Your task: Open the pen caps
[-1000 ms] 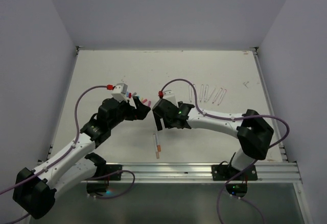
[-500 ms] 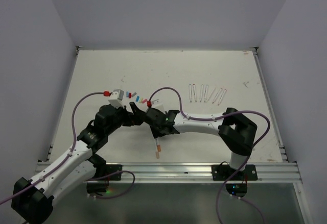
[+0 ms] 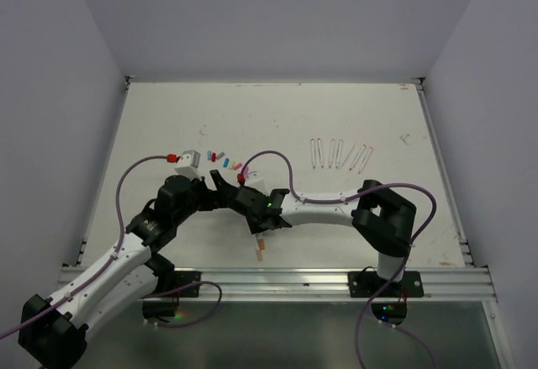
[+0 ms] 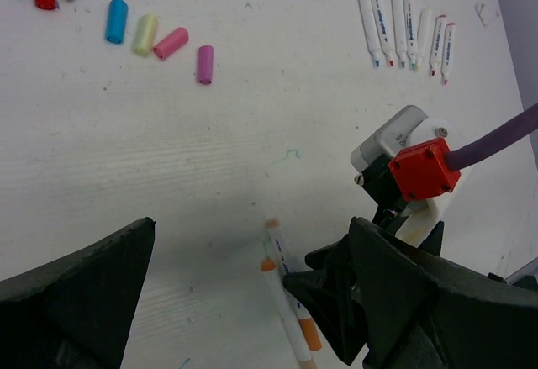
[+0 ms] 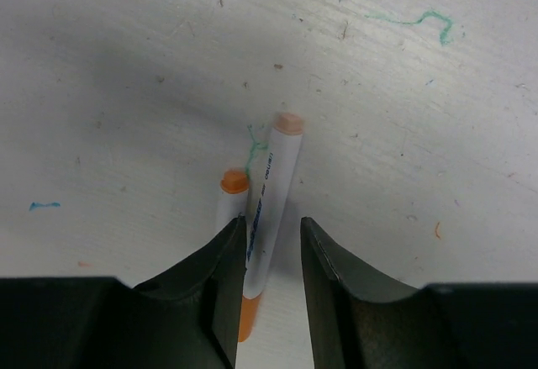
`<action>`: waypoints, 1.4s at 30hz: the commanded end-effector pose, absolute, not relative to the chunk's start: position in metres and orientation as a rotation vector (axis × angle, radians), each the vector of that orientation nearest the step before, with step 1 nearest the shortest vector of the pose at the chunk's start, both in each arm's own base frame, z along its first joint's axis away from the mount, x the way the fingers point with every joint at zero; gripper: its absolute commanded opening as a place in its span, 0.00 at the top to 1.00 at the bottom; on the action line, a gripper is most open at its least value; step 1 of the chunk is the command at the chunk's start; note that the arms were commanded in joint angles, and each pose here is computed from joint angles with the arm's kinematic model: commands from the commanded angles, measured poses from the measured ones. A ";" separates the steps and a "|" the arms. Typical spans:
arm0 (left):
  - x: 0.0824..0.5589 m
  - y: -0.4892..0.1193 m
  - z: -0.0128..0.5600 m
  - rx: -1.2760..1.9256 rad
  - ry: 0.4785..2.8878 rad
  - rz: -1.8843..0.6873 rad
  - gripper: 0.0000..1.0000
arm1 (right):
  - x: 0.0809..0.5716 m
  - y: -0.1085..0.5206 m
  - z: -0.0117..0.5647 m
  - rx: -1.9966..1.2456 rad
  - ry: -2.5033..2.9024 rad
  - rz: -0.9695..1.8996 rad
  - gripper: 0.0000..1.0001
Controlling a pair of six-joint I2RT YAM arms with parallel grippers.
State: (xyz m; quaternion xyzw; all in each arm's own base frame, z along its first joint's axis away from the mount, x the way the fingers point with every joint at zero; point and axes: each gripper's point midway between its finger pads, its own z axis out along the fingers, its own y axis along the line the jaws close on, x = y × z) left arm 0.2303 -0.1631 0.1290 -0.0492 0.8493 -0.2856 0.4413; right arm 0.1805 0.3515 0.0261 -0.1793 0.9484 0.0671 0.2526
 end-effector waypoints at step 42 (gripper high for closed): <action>0.241 -0.194 0.161 0.099 2.019 -0.818 0.06 | 0.221 0.290 0.109 -0.129 2.331 0.186 1.00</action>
